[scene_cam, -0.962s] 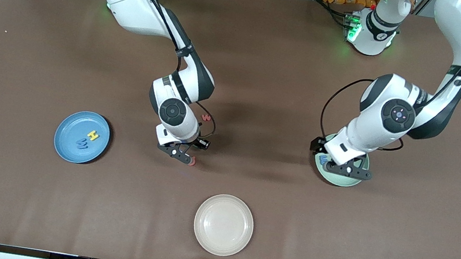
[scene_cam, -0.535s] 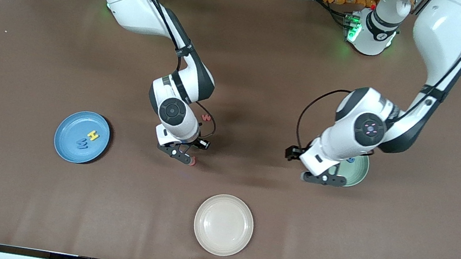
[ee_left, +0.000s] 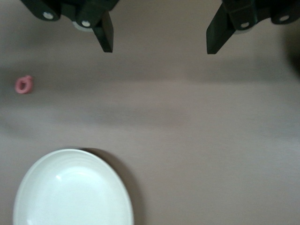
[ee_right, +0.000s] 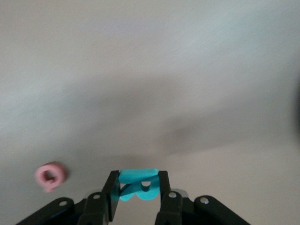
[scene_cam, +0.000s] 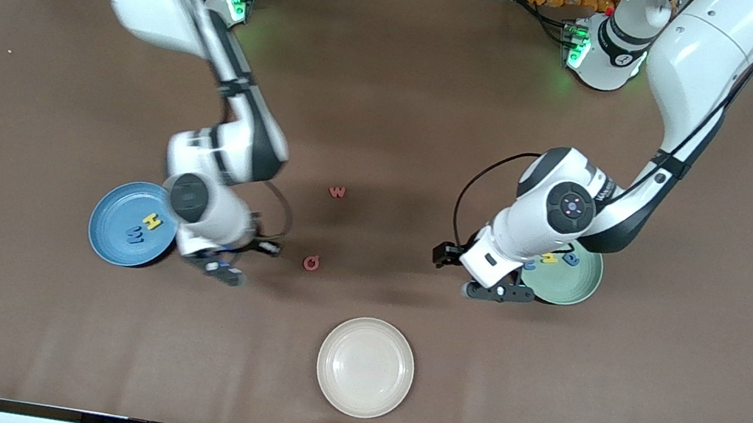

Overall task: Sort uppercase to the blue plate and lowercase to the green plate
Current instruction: 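Place the green R on the blue plate while the left gripper reaches the m, then lower the left gripper onto the pink m and close it, then carry the m to the green plate while the right gripper reaches the Q, then release the m on the green plate while the right gripper grasps the Q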

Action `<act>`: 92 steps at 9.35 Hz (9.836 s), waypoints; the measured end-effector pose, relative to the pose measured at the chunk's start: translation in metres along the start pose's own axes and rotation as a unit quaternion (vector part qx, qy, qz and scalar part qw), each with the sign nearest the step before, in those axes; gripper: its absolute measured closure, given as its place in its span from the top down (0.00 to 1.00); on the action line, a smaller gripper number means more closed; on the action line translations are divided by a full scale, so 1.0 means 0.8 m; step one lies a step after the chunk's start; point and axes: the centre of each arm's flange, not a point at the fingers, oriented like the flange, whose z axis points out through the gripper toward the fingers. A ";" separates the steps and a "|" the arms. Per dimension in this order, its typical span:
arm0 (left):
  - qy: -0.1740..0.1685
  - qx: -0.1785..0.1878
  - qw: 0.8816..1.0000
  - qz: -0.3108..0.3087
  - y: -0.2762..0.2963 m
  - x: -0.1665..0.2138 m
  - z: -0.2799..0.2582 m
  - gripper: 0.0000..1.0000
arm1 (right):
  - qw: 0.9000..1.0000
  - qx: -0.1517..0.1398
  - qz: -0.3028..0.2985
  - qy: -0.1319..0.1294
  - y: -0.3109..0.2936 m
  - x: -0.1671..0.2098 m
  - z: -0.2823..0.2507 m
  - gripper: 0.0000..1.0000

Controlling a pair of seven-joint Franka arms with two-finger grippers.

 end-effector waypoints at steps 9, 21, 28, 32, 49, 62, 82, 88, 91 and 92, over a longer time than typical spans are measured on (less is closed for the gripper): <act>0.023 0.024 0.991 0.128 0.185 -0.175 0.083 0.78 | 0.986 -0.021 -0.164 -0.020 0.285 0.063 0.020 0.38; 0.056 0.090 0.972 0.212 0.251 -0.272 0.212 0.72 | 0.984 -0.013 -0.176 0.000 0.338 0.073 -0.004 1.00; 0.067 0.084 0.973 0.203 0.257 -0.287 0.233 0.63 | 0.984 -0.013 -0.175 0.000 0.338 0.073 -0.004 1.00; 0.074 0.077 0.973 0.203 0.267 -0.285 0.226 0.58 | 0.984 -0.013 -0.175 0.000 0.339 0.073 -0.004 1.00; 0.103 0.094 0.976 0.168 0.245 -0.237 0.229 0.39 | 0.984 -0.013 -0.176 0.001 0.337 0.073 -0.004 1.00; -0.046 0.066 0.994 0.078 -0.115 0.097 -0.069 0.39 | 0.998 -0.007 -0.037 0.042 0.003 0.016 0.014 1.00; -0.060 0.114 0.990 0.063 -0.221 -0.033 -0.055 0.63 | 0.993 -0.003 0.098 0.067 -0.188 -0.060 0.103 1.00; -0.025 0.102 0.993 0.059 -0.211 -0.004 -0.084 0.63 | 0.992 -0.004 0.110 0.063 -0.187 -0.064 0.110 0.83; 0.012 0.107 0.993 0.040 -0.207 0.043 -0.111 0.62 | 0.991 0.012 0.109 0.074 -0.193 -0.069 0.107 0.38; 0.017 0.107 0.994 0.027 -0.212 0.059 -0.124 0.62 | 0.991 0.014 0.109 0.076 -0.192 -0.070 0.107 0.37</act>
